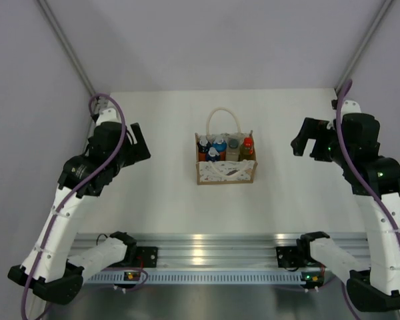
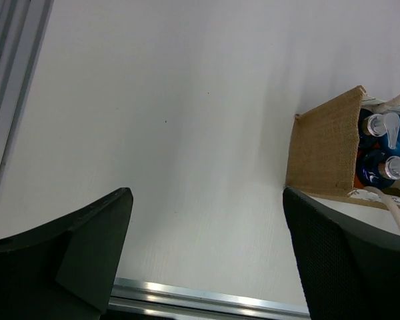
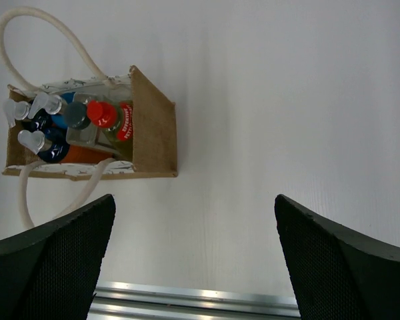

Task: Take the personal care products out of the canvas bag

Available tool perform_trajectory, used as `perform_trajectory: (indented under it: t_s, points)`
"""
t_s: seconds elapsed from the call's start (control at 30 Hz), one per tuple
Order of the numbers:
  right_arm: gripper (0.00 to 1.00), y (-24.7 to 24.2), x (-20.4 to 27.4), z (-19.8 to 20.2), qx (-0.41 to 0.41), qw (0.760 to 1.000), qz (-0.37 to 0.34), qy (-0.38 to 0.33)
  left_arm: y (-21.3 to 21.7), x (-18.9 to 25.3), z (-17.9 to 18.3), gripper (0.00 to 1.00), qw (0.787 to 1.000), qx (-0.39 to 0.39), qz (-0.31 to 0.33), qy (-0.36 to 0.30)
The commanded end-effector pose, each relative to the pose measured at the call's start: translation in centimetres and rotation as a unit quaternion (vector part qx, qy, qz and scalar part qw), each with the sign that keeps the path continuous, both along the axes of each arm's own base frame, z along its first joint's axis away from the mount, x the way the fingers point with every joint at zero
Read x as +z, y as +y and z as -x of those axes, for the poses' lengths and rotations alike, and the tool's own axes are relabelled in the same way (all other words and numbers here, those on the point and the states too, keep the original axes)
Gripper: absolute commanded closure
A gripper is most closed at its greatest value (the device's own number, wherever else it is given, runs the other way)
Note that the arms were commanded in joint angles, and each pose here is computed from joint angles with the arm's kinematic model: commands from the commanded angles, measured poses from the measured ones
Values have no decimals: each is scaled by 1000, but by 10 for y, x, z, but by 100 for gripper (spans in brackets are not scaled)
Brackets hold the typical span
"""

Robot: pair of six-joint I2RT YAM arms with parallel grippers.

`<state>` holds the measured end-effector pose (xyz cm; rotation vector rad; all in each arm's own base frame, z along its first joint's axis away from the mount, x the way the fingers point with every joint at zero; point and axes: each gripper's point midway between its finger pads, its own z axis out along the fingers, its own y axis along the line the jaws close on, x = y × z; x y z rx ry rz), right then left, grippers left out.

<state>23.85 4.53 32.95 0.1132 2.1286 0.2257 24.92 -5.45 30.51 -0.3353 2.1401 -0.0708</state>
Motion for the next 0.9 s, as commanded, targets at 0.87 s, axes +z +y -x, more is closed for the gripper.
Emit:
perform_trajectory:
  t_s: [0.87]
  points:
    - [17, 110, -36, -82, 89, 993, 71, 20, -85, -64, 4, 2, 972, -52, 191, 130]
